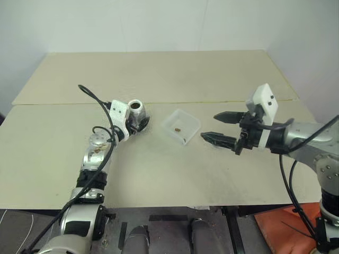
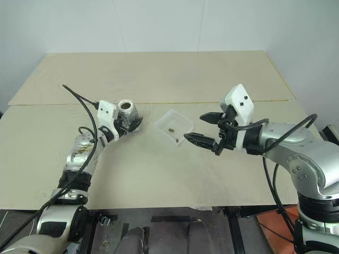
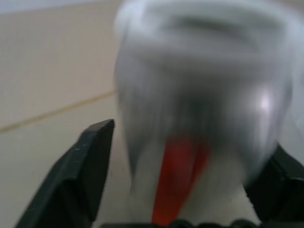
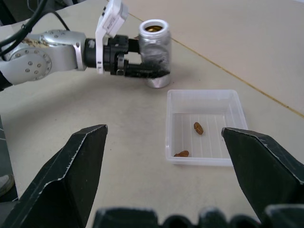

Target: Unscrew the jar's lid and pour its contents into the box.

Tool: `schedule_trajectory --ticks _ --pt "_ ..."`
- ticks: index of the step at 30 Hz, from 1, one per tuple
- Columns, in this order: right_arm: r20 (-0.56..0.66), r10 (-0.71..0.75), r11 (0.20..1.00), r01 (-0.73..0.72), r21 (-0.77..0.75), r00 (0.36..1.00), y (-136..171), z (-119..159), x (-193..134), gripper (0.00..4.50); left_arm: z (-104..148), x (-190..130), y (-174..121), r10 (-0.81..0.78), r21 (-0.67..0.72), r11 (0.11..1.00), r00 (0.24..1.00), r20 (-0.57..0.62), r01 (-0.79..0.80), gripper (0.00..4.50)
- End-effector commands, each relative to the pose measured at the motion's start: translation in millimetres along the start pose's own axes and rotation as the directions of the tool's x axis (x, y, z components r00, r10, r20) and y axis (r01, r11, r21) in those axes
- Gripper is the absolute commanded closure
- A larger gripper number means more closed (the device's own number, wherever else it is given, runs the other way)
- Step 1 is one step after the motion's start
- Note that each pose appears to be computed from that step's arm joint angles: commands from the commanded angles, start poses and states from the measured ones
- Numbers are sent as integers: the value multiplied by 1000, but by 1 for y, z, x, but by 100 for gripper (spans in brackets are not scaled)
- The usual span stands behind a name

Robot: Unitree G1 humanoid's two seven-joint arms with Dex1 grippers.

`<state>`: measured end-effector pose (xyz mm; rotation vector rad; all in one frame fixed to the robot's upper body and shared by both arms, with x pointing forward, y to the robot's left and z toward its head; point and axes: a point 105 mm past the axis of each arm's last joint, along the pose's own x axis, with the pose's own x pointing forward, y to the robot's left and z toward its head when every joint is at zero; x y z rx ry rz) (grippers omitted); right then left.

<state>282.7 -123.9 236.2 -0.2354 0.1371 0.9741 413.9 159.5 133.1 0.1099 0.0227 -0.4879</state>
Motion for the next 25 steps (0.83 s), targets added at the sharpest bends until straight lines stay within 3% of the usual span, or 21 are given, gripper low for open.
schedule_trajectory --ticks 1,8,15,19,25 --pt "33 5 998 -3 -57 999 5 11 -3 0 19 -10 3 -7 42 999 998 58 5 2" --pt "15 14 998 -13 -64 1000 4 6 -6 0 36 -60 9 -155 109 982 988 -1 155 2" --pt "7 10 994 -9 -108 1000 -7 3 -17 0 83 -134 30 -295 283 916 955 -8 286 2" --pt "20 30 990 -27 -136 999 -12 2 -21 0 104 -170 32 -373 309 881 928 -13 359 2" --pt "45 47 991 -41 -127 998 -13 4 -15 0 110 -184 24 -383 294 878 923 -40 377 2"
